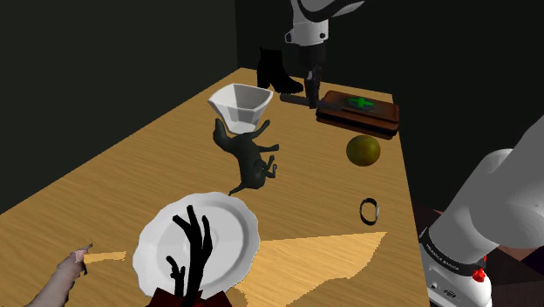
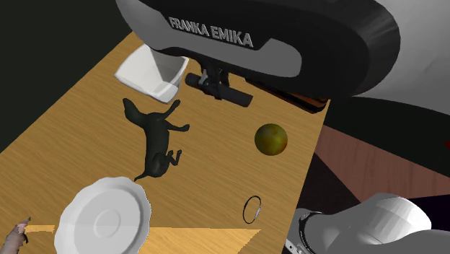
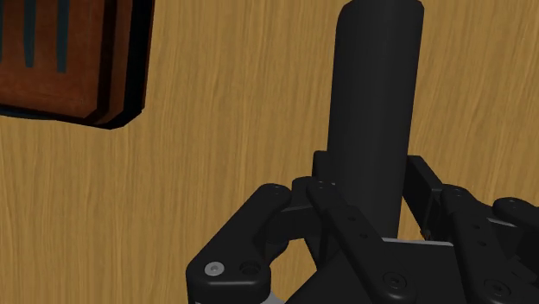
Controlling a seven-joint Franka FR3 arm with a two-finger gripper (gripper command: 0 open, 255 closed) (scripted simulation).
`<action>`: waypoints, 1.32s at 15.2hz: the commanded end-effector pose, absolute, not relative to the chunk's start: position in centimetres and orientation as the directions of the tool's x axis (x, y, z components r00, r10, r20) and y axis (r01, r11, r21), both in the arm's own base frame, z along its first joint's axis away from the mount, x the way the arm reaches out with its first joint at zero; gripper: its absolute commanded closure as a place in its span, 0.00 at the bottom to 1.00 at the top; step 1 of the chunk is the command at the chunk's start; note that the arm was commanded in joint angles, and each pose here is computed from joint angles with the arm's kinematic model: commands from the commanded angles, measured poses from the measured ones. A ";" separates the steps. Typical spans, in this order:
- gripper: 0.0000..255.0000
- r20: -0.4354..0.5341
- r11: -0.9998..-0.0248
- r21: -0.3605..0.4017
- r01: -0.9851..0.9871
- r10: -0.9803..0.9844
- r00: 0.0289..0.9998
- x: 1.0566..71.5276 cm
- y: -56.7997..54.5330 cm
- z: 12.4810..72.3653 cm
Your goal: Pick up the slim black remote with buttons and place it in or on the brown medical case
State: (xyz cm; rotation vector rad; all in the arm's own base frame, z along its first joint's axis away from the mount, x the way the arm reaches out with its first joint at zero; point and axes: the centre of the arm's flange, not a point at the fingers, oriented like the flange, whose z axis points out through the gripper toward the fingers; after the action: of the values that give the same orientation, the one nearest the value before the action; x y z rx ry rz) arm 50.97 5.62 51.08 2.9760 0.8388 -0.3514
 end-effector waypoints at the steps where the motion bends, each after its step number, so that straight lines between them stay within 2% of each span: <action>1: 1.00 -0.224 -0.854 -0.033 0.519 0.512 0.829 51.0 5.8 52.1; 20: 1.00 -0.224 -0.854 -0.033 0.519 0.512 0.829 49.0 -17.9 51.6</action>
State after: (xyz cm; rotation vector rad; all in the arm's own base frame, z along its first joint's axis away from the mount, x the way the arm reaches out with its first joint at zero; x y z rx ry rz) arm 49.15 -16.83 51.58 2.9770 0.8361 -0.3521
